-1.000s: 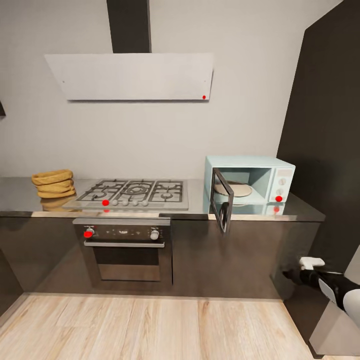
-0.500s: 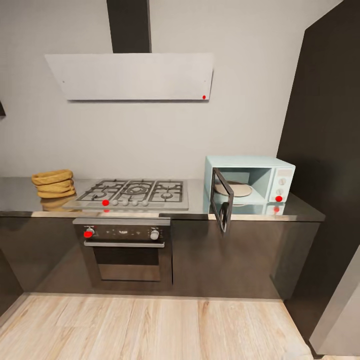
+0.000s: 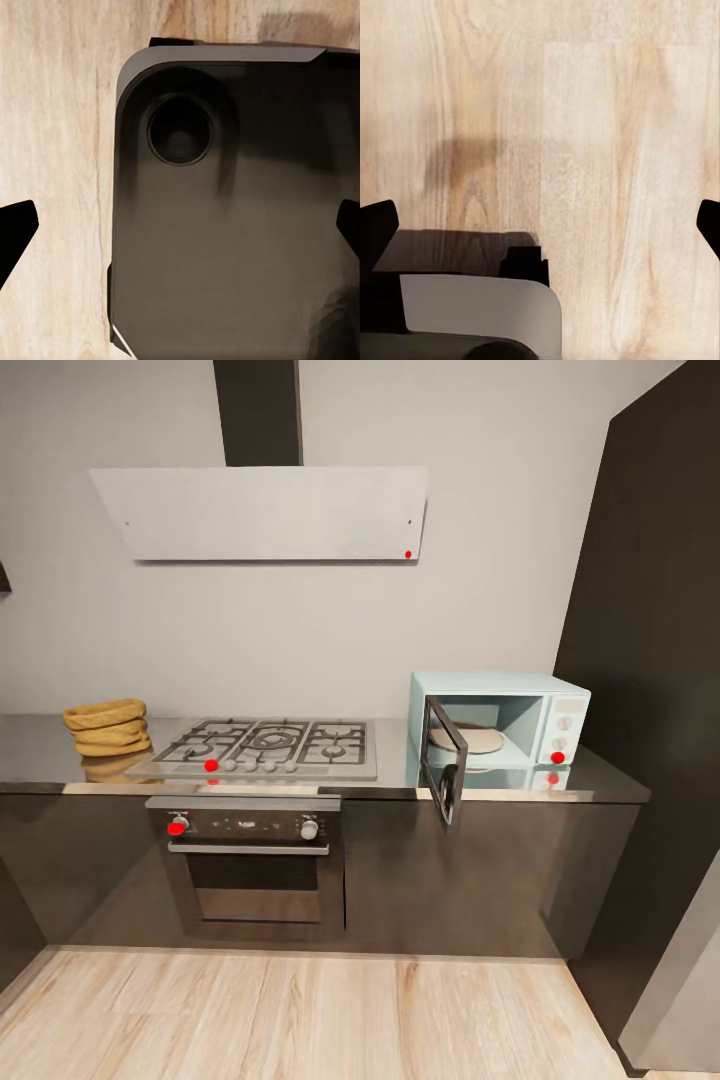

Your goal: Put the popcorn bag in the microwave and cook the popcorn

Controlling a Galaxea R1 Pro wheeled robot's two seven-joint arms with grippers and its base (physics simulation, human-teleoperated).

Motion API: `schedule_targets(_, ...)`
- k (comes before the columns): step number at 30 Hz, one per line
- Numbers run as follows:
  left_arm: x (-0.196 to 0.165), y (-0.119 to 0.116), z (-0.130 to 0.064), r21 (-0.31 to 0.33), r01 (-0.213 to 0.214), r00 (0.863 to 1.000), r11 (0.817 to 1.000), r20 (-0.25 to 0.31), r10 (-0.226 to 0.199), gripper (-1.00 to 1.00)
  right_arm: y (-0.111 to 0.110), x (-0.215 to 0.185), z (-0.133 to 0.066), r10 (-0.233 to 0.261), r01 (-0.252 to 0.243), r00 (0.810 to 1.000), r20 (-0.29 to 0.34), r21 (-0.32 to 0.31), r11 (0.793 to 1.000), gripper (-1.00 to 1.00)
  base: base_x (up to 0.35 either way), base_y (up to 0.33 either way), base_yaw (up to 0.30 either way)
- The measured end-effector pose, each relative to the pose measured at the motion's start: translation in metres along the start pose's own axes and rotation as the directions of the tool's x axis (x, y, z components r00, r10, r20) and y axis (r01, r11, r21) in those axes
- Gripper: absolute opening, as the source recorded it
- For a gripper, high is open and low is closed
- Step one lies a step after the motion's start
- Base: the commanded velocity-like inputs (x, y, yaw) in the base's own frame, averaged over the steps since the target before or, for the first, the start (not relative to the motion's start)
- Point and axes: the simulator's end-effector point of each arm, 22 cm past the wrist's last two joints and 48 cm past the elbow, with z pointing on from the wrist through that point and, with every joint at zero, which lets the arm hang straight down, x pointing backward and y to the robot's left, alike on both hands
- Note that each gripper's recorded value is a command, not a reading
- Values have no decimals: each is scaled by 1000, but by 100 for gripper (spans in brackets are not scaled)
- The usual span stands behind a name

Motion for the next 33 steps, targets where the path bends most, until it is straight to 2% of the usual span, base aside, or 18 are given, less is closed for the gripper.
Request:
schedule_targets(4, 0, 0, 0, 0, 0, 1000, 1000, 0, 0, 100, -1, 5, 0, 8, -8, 1000, -8, 3, 1000, 100, 0, 0, 62)
schedule_targets(13, 0, 1, 0, -1, 0, 1000, 1000, 0, 0, 100, 0, 15, -1, 7, -7, 1000, -28, 2, 1000, 100, 0, 0, 259)
schedule_targets(16, 0, 1, 0, -2, 0, 1000, 1000, 0, 0, 100, 12, 26, 0, 8, -7, 999, -43, 12, 1000, 100, 0, 0, 274)
schedule_targets(20, 0, 3, 0, -3, 7, 1000, 1000, 1, -7, 100, 28, 62, -3, 9, -5, 996, -90, 41, 999, 100, 0, 0, 274)
schedule_targets(23, -1, 6, 0, -10, 94, 996, 995, 3, -94, 100, 36, 70, -3, 5, -1, 995, -102, 40, 999, 100, 0, 0, 274)
schedule_targets(25, -2, 10, 0, -16, 131, 991, 991, 7, -131, 100, 38, 73, -4, 5, -1, 994, -110, 39, 999, 100, 0, 0, 274)
schedule_targets(28, -10, 14, 0, -20, 159, 986, 987, 46, -158, 100, 38, 80, -5, 6, 0, 990, -144, 39, 999, 100, 0, 0, 274)
schedule_targets(31, -15, 16, -1, -22, 166, 984, 986, 72, -164, 100, 38, 83, -5, 8, -2, 988, -157, 40, 999, 100, 0, 0, 274)
schedule_targets(33, -16, 16, -1, -21, 167, 983, 986, 78, -165, 100, 29, 94, -7, 15, -6, 986, -167, 52, 999, 100, 0, 0, 274)
